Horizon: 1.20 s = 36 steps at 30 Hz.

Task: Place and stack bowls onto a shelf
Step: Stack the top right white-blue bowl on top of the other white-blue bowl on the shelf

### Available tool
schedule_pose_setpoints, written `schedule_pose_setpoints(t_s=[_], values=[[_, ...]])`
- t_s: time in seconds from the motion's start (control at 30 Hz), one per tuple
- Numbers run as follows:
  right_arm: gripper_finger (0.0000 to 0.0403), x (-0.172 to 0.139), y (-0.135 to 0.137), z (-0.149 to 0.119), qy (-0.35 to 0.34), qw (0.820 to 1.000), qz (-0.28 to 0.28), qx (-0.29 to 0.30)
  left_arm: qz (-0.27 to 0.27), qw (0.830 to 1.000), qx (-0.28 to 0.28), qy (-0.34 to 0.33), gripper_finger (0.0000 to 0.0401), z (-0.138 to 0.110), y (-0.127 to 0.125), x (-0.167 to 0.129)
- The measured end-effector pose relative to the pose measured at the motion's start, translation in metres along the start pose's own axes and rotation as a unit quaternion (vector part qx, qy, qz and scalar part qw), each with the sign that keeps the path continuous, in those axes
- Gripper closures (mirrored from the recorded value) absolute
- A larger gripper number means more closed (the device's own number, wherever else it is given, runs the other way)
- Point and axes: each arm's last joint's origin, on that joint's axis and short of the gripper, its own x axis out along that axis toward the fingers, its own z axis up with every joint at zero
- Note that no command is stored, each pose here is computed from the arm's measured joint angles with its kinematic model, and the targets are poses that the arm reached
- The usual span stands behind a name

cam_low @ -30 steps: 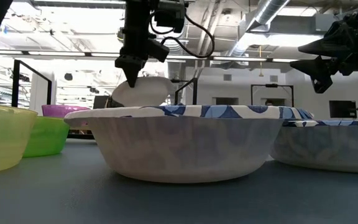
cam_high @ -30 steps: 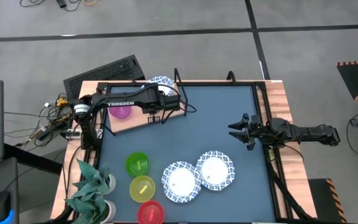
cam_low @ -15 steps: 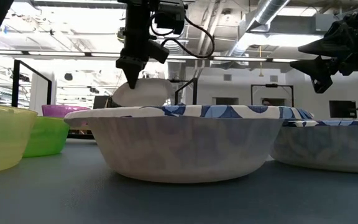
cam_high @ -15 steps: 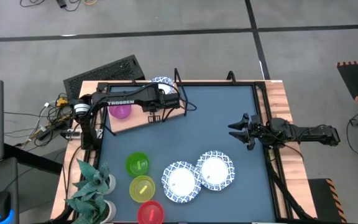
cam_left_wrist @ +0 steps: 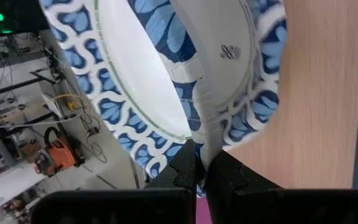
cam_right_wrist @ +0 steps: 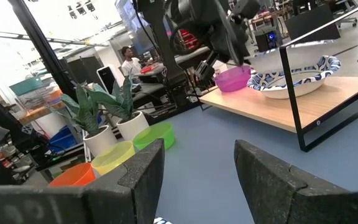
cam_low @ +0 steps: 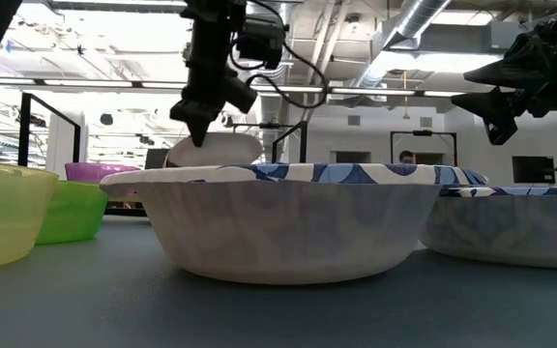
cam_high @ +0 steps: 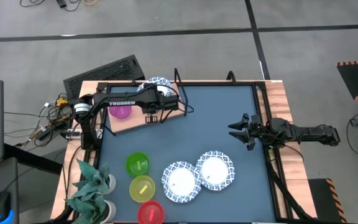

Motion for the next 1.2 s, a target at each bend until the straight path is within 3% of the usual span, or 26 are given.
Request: schedule_pose_setpoints(t_s=[0.13,0.7,1.0,1.2], values=[[0.0183,0.0,0.0,0.0,0.0,1.0,0.0,-0.003,0.02,1.0,-0.008,-0.007,0.0401,0.002,-0.001,-0.002],[0.0183,0.0,0.0,0.0,0.0,1.0,0.001,-0.004,-0.006,0.998,-0.039,-0.041,0.0401,0.009,0.004,0.002],[0.0183,0.0,0.0,0.0,0.001,1.0,0.001,-0.004,0.006,1.0,-0.011,-0.014,0.0401,0.003,-0.017,0.017],[0.0183,0.0,0.0,0.0,0.001,1.0,0.001,-0.004,0.014,1.0,-0.019,-0.012,0.04,0.002,-0.018,0.016]])
